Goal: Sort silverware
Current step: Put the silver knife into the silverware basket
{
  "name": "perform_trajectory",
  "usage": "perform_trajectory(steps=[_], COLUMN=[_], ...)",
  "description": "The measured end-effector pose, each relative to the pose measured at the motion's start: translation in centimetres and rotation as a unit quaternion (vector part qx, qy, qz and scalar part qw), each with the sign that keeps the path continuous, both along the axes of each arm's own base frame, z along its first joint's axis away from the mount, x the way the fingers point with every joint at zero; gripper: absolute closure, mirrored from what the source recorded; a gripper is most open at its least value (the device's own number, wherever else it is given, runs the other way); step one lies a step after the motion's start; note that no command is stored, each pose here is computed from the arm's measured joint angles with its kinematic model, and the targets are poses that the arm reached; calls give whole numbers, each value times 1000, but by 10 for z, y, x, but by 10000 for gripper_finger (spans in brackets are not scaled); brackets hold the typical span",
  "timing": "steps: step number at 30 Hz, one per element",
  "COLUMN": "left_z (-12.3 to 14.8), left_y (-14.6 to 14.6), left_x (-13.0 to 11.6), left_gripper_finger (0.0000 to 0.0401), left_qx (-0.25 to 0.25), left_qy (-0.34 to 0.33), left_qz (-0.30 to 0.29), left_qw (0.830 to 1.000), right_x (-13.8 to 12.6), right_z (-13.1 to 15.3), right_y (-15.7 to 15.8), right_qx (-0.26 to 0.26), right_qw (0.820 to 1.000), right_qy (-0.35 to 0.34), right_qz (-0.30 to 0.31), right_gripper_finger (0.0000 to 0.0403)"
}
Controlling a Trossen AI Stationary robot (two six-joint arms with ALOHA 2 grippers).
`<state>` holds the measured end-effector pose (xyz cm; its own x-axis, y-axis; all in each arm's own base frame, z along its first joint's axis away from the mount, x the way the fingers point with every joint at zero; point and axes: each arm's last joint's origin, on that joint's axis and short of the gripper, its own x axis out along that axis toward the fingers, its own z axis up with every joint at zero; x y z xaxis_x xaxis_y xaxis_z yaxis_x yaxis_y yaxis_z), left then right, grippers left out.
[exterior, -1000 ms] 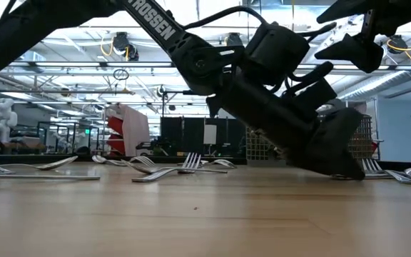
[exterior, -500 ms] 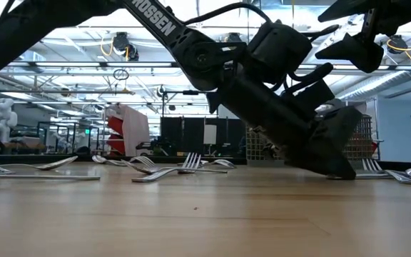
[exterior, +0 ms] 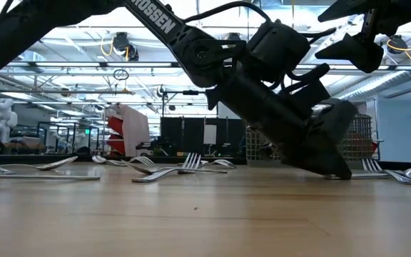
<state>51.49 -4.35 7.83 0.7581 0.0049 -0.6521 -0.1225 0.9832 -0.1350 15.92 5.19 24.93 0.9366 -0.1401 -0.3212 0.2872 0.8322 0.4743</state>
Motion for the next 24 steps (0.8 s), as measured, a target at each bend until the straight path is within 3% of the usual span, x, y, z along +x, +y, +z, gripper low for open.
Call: perform_trajectory(steps=[14,24], left_z=[37,36], left_y=[1,1], left_x=[-28,-46], left_gripper_finger=[304,304], left_qx=[-13,-39], left_qy=[155,252], left_qz=[-15,-35], left_qw=[988,966], right_x=[0,0], right_z=[0,0], right_y=[0,0], right_qx=[-9,-15], right_qw=[1000,1000], right_qy=[0,2], right_qz=[3,5], right_gripper_finger=[90,90])
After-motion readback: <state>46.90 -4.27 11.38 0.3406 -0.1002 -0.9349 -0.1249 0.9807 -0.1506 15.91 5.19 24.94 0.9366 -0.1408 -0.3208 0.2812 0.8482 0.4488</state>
